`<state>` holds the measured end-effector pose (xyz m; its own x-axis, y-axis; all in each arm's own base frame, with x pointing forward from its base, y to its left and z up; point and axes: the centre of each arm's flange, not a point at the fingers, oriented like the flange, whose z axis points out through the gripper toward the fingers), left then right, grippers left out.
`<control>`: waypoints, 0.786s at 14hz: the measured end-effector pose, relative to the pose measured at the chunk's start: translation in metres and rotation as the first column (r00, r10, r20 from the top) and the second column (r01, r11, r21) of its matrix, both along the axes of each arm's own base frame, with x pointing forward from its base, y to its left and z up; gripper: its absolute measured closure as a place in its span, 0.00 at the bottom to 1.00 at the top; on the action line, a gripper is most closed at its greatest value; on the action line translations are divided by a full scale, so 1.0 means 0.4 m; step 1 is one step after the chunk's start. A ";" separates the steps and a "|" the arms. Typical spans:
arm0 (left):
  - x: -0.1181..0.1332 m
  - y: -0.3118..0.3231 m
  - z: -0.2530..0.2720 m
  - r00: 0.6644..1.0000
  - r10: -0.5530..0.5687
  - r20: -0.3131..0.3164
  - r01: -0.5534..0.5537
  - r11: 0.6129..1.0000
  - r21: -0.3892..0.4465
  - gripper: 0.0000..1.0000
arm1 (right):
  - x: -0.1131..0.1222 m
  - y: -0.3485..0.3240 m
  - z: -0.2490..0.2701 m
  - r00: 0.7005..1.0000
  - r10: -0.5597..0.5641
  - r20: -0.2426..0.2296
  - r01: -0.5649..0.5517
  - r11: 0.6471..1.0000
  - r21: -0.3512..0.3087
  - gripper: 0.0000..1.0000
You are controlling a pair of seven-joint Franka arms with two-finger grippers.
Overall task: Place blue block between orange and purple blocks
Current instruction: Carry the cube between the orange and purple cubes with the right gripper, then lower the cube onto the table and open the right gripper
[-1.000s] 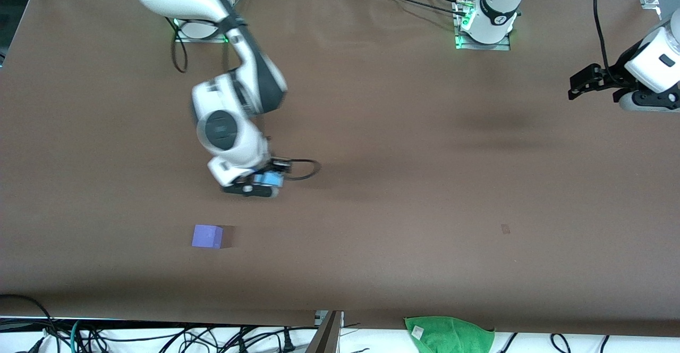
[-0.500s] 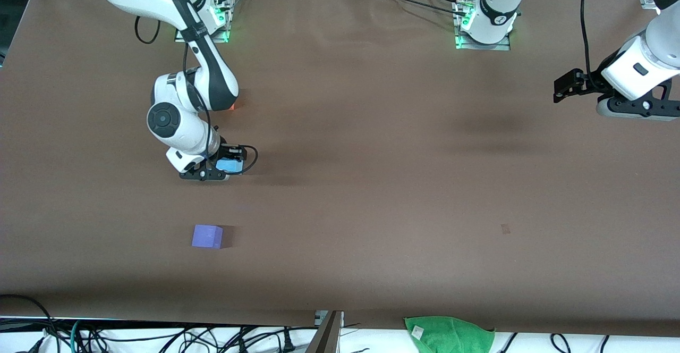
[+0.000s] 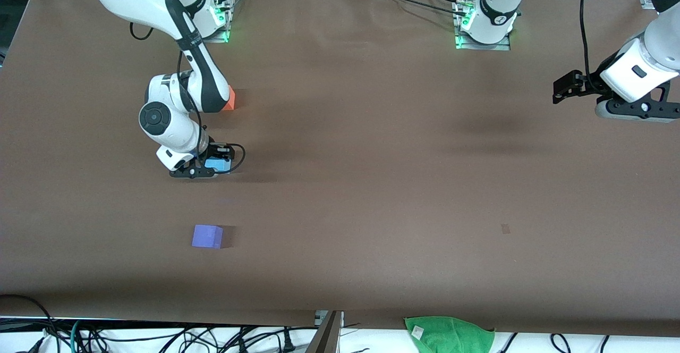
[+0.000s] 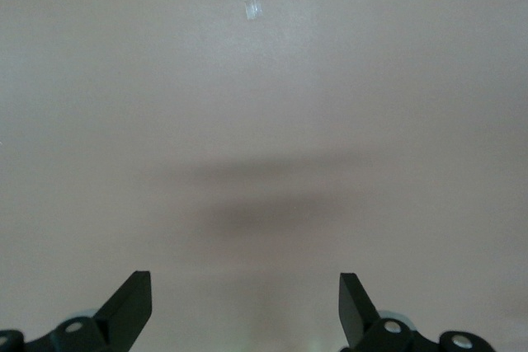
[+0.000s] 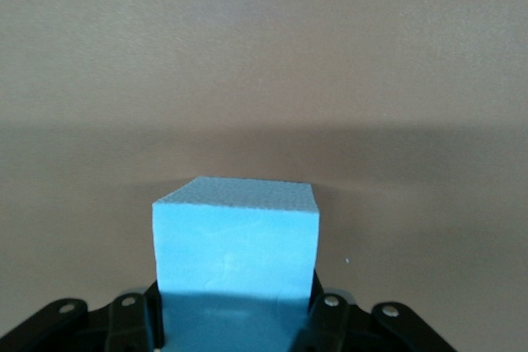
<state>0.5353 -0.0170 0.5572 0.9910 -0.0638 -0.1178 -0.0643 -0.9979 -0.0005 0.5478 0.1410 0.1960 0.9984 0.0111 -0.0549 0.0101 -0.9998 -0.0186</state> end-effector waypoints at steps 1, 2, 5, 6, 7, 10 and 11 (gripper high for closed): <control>0.001 0.000 -0.003 1.000 0.000 -0.002 0.000 1.000 0.000 0.00 | 0.000 0.001 0.001 1.000 0.000 0.003 0.000 1.000 0.001 0.37; 0.002 0.000 -0.005 1.000 0.000 -0.004 0.000 1.000 0.000 0.00 | 0.002 0.000 0.003 1.000 0.000 0.008 0.000 1.000 0.001 0.29; 0.002 0.000 -0.006 1.000 0.000 -0.004 0.000 1.000 0.000 0.00 | 0.029 0.012 0.054 0.999 -0.001 0.043 0.000 1.000 0.017 0.01; 0.002 0.000 -0.006 1.000 0.000 -0.004 0.000 1.000 0.000 0.00 | 0.043 0.019 0.095 0.999 0.001 0.054 -0.002 1.000 0.028 0.01; 0.002 0.000 -0.006 1.000 0.000 -0.004 0.000 1.000 0.000 0.00 | 0.056 0.026 0.142 0.998 0.003 0.062 -0.005 0.999 0.039 0.00; 0.002 0.000 -0.006 1.000 0.000 -0.004 0.000 1.000 0.000 0.00 | 0.097 0.013 0.283 0.998 0.019 0.063 -0.021 0.999 0.036 0.00; 0.002 0.000 -0.006 1.000 0.000 -0.004 0.000 1.000 0.000 0.00 | 0.109 0.011 0.334 0.998 0.030 0.055 -0.031 0.999 0.030 0.00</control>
